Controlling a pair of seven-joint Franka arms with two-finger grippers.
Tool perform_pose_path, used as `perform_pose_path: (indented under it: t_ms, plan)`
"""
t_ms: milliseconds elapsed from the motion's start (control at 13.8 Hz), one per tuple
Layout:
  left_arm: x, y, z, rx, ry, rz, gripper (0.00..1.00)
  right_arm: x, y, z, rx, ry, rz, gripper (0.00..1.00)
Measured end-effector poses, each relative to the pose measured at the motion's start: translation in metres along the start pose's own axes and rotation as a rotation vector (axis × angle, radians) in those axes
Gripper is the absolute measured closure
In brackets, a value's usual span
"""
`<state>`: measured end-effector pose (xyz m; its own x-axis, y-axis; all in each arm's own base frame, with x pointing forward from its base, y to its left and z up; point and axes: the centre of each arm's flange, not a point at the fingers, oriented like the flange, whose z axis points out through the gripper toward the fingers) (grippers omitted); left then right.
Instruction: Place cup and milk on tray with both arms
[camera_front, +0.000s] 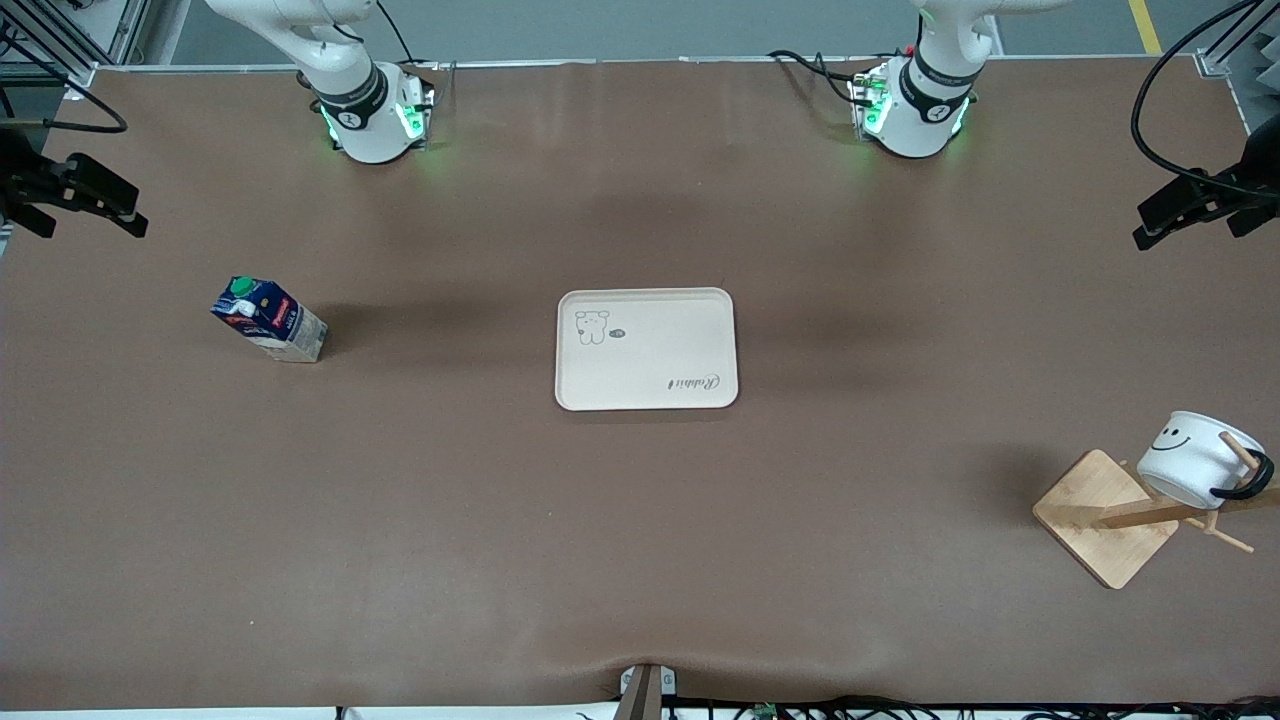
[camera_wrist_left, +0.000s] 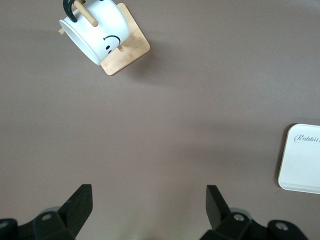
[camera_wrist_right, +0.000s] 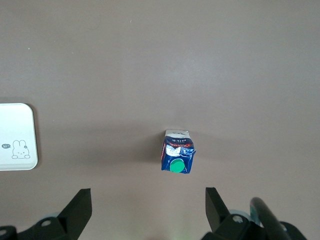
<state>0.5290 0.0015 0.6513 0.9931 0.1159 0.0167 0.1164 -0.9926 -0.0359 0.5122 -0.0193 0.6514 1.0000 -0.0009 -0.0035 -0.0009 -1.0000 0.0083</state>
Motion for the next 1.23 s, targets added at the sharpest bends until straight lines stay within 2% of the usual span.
perform_pose_path:
  t_ms: [434, 651, 940, 1229]
  plan:
    - [0.002, -0.002, -0.002, -0.001, 0.006, -0.004, 0.00, 0.000, 0.000, 0.000, 0.000, 0.000, 0.000, 0.00]
    - [0.010, -0.029, 0.001, -0.001, 0.013, -0.055, 0.00, 0.000, 0.000, 0.000, 0.000, 0.000, 0.000, 0.00]
    - [0.023, -0.075, 0.007, -0.006, 0.067, -0.138, 0.00, 0.000, 0.000, 0.000, 0.000, 0.000, 0.001, 0.00]
    - [0.037, -0.089, 0.030, -0.074, 0.117, -0.181, 0.00, 0.000, 0.000, 0.000, 0.000, 0.000, 0.001, 0.00]
